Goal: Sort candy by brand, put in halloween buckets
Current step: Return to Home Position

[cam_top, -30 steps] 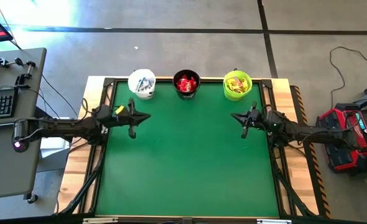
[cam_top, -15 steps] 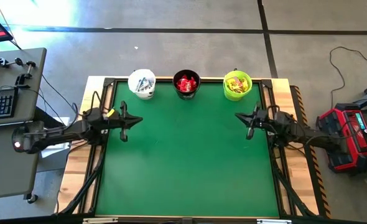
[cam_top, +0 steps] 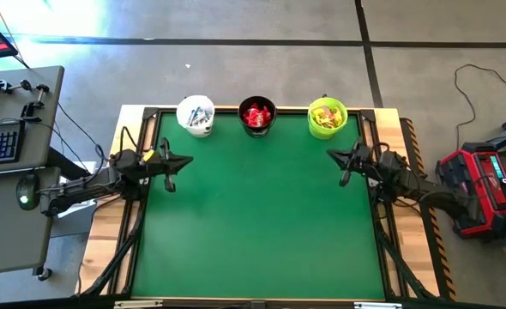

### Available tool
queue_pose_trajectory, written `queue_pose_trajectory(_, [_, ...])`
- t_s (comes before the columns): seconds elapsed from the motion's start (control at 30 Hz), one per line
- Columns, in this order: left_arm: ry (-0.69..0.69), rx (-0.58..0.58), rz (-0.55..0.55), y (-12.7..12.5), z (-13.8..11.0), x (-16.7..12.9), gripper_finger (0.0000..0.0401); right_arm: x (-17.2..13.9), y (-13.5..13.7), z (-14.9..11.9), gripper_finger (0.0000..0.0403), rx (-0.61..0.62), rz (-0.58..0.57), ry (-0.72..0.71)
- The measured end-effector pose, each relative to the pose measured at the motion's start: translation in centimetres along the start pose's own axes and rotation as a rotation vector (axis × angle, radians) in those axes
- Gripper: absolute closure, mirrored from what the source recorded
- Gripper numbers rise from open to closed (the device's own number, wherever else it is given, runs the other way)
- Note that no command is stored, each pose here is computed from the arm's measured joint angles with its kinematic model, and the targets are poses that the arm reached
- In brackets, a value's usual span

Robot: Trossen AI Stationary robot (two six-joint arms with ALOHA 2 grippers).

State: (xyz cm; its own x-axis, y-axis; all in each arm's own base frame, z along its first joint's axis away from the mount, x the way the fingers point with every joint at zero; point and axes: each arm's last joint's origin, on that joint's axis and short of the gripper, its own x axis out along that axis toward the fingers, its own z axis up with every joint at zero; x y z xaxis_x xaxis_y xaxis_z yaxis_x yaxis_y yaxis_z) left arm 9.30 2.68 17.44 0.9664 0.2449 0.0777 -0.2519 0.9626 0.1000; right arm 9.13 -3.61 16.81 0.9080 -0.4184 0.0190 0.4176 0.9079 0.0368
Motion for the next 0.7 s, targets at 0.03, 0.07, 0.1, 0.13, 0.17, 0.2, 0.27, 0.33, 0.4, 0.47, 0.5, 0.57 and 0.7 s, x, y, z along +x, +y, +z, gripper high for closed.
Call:
queue_pose_trajectory(0.03, [-0.001,-0.010,0.006,0.02,0.02,0.00,0.0401,0.01,-0.11,0.00,0.0403,-0.001,-0.013,0.000])
queue_pose_trajectory(0.07, [-0.002,-0.018,0.009,0.03,0.03,0.01,0.0401,0.01,-0.23,0.01,0.0403,-0.007,-0.031,-0.001])
queue_pose_trajectory(0.1, [0.000,-0.029,0.009,0.03,0.01,0.02,0.0401,0.01,-0.35,0.03,0.0403,-0.008,-0.050,-0.003])
queue_pose_trajectory(0.13, [0.001,-0.039,0.010,0.03,0.01,0.02,0.0401,0.01,-0.45,0.04,0.0403,-0.009,-0.065,-0.005])
queue_pose_trajectory(0.17, [0.002,-0.047,0.010,0.03,-0.01,0.03,0.0401,0.01,-0.52,0.05,0.0403,-0.011,-0.073,-0.006])
queue_pose_trajectory(0.2, [0.002,-0.050,0.014,0.04,-0.01,0.03,0.0401,0.01,-0.58,0.06,0.0403,-0.014,-0.080,-0.006])
queue_pose_trajectory(0.27, [0.003,-0.041,0.033,0.10,0.00,0.03,0.0401,0.02,-0.67,0.05,0.0403,-0.014,-0.090,-0.006])
queue_pose_trajectory(0.33, [0.005,-0.043,0.057,0.17,-0.02,0.02,0.0401,0.02,-0.75,0.05,0.0403,-0.010,-0.098,-0.006])
queue_pose_trajectory(0.4, [0.005,-0.082,0.087,0.25,-0.02,0.02,0.0401,0.02,-0.80,0.05,0.0403,0.008,-0.103,-0.007])
queue_pose_trajectory(0.47, [0.004,-0.129,0.108,0.31,-0.03,0.01,0.0401,0.02,-0.79,0.05,0.0403,0.017,-0.100,-0.008])
queue_pose_trajectory(0.5, [0.004,-0.144,0.115,0.33,-0.03,0.01,0.0401,0.02,-0.76,0.05,0.0403,0.017,-0.093,-0.007])
queue_pose_trajectory(0.57, [0.012,-0.152,0.119,0.34,-0.11,0.01,0.0401,0.02,-0.74,0.04,0.0403,0.013,-0.087,-0.006])
queue_pose_trajectory(0.7, [0.063,-0.062,0.132,0.34,-0.55,0.00,0.0401,0.02,-0.74,0.04,0.0403,0.010,-0.086,-0.006])
